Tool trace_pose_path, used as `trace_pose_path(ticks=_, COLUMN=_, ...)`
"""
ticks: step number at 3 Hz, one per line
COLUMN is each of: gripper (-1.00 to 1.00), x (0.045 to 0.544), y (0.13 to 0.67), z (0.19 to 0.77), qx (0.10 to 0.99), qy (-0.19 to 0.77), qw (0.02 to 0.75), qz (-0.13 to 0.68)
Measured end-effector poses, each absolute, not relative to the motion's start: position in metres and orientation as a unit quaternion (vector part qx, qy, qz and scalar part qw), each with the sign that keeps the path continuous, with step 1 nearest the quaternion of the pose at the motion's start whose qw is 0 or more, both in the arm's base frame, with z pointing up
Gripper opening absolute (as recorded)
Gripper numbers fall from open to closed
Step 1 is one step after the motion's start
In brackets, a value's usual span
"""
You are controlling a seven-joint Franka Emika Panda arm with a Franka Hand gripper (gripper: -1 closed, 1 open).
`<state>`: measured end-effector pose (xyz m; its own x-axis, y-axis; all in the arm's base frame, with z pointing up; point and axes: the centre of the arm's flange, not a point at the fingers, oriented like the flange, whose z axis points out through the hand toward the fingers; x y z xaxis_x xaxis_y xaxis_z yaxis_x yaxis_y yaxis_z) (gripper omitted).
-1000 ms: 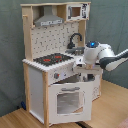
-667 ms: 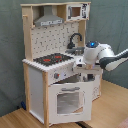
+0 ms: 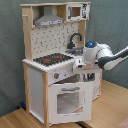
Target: Play with the kitchen
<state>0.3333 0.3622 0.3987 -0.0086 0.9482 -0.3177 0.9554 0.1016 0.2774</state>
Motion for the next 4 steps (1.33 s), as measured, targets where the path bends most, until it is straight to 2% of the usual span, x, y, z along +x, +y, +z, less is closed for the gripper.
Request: trace_pose_path(ticks=4, gripper=-1.00, x=0.339, y=0.360, z=0.339, qx=0.598, qy=0.787, qw=0.151, qz=-0.004)
